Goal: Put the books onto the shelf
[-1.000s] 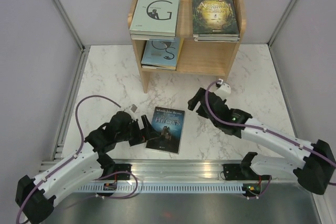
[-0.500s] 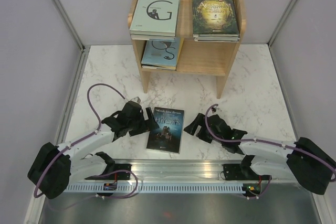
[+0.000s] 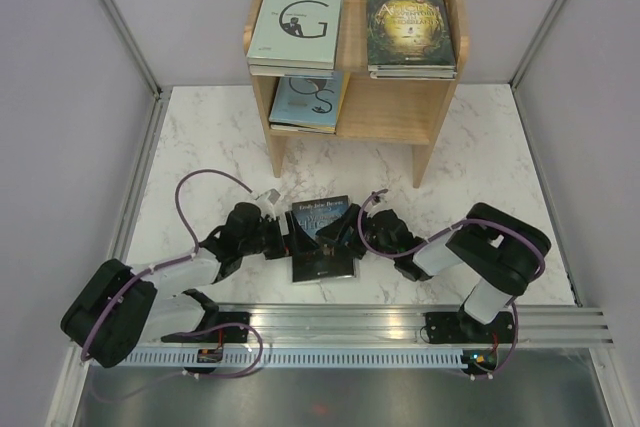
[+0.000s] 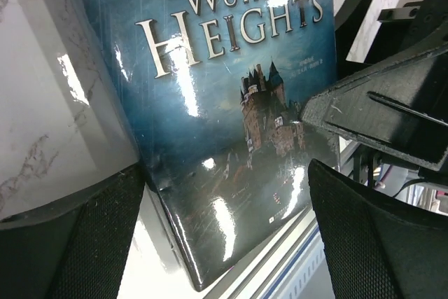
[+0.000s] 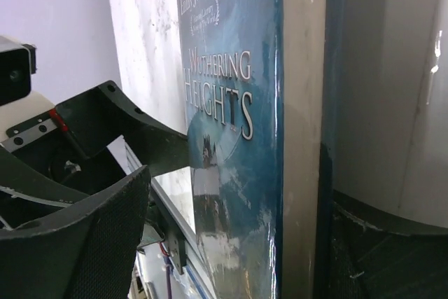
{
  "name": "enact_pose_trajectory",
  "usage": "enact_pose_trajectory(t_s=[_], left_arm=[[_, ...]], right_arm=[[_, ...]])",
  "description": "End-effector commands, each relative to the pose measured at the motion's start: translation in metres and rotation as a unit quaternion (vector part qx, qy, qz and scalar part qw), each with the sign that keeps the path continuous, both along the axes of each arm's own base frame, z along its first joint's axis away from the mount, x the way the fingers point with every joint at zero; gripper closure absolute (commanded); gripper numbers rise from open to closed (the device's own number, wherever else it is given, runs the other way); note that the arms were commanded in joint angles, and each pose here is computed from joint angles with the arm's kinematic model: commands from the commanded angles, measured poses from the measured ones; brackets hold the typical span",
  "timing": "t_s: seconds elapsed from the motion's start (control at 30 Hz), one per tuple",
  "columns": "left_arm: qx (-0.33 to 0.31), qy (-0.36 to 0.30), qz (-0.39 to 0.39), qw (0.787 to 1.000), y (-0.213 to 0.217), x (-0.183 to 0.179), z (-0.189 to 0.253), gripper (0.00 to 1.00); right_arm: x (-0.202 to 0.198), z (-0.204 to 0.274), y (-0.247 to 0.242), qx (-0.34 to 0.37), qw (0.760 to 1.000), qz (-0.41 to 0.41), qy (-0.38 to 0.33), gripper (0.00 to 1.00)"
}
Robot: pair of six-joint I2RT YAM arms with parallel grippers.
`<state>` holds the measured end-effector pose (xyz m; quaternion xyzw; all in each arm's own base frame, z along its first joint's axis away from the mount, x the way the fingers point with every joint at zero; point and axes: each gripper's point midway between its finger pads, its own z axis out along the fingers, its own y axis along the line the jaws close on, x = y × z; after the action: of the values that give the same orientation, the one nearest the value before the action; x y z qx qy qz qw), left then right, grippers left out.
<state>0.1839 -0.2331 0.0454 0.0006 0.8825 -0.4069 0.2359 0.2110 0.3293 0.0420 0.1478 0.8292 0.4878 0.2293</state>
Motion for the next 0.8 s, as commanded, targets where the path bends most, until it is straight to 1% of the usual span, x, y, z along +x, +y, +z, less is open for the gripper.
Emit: enact_pose_trajectory(t_s=[0.0, 0.1, 0.17, 0.27, 0.33, 0.37, 0.4, 0.43, 0.47, 0.5, 0.53, 0.57, 0.6, 0.63, 0.67, 0.7, 0.73, 0.77], left_arm=[[-0.095, -0.027, -0.102, 0.99, -0.027, -0.028, 0.03, 0.02], [-0.108, -0.045, -0.107, 0.987, -0.026, -0.03, 0.038, 0.02], [-0.103, -0.047, -0.1, 0.989, -0.025, -0.029, 0.037, 0.02], [-0.093, -0.04, -0.091, 0.991, -0.023, -0.026, 0.031, 0.02], [-0.09, -0.037, -0.085, 0.992, -0.022, -0.025, 0.028, 0.03], [-0.087, -0.036, -0.078, 0.992, -0.021, -0.023, 0.027, 0.03], [-0.087, -0.036, -0.075, 0.993, -0.02, -0.022, 0.027, 0.03], [-0.084, -0.034, -0.069, 0.994, -0.019, -0.02, 0.025, 0.03], [-0.083, -0.033, -0.063, 0.994, -0.019, -0.019, 0.025, 0.03], [-0.083, -0.033, -0.061, 0.994, -0.018, -0.019, 0.026, 0.03], [-0.081, -0.034, -0.057, 0.994, -0.017, -0.018, 0.026, 0.03], [-0.081, -0.034, -0.054, 0.995, -0.017, -0.017, 0.026, 0.03], [-0.08, -0.032, -0.053, 0.995, -0.016, -0.018, 0.026, 0.03], [-0.084, -0.04, -0.049, 0.994, -0.015, -0.017, 0.03, 0.03], [-0.086, -0.042, -0.046, 0.994, -0.015, -0.017, 0.032, 0.03], [-0.089, -0.048, -0.043, 0.994, -0.014, -0.016, 0.035, 0.03], [-0.095, -0.055, -0.038, 0.993, -0.013, -0.016, 0.039, 0.03], [-0.1, -0.061, -0.034, 0.993, -0.013, -0.015, 0.043, 0.02]], right_arm=[[-0.03, -0.037, -0.001, -0.035, 0.997, 0.034, 0.051, 0.17], [-0.035, -0.04, -0.007, -0.038, 0.997, 0.031, 0.053, 0.18], [-0.038, -0.041, -0.015, -0.042, 0.997, 0.024, 0.054, 0.19], [-0.043, -0.04, -0.025, -0.046, 0.997, 0.017, 0.053, 0.26], [-0.047, -0.044, -0.035, -0.061, 0.996, 0.013, 0.058, 0.37], [-0.044, -0.036, -0.036, -0.058, 0.997, 0.008, 0.044, 0.44], [-0.046, -0.039, -0.042, -0.071, 0.996, 0.005, 0.048, 0.57], [-0.047, -0.038, -0.045, -0.077, 0.996, 0.003, 0.046, 0.65], [-0.045, -0.027, -0.045, -0.068, 0.997, 0.0, 0.035, 0.75], [-0.046, -0.029, -0.05, -0.083, 0.996, -0.005, 0.033, 0.91], [-0.046, -0.025, -0.051, -0.083, 0.996, -0.004, 0.029, 0.99], [-0.045, -0.012, -0.049, -0.072, 0.997, -0.002, 0.015, 1.0], [-0.047, -0.013, -0.052, -0.083, 0.996, 0.003, 0.014, 1.0], [-0.046, -0.005, -0.051, -0.079, 0.997, 0.005, 0.006, 1.0], [-0.044, 0.011, -0.048, -0.063, 0.998, 0.006, -0.01, 1.0], [-0.046, 0.013, -0.051, -0.07, 0.997, 0.008, -0.01, 1.0], [-0.045, 0.024, -0.048, -0.063, 0.998, 0.012, -0.023, 1.0], [-0.043, 0.046, -0.047, -0.041, 0.998, 0.01, -0.042, 1.0]])
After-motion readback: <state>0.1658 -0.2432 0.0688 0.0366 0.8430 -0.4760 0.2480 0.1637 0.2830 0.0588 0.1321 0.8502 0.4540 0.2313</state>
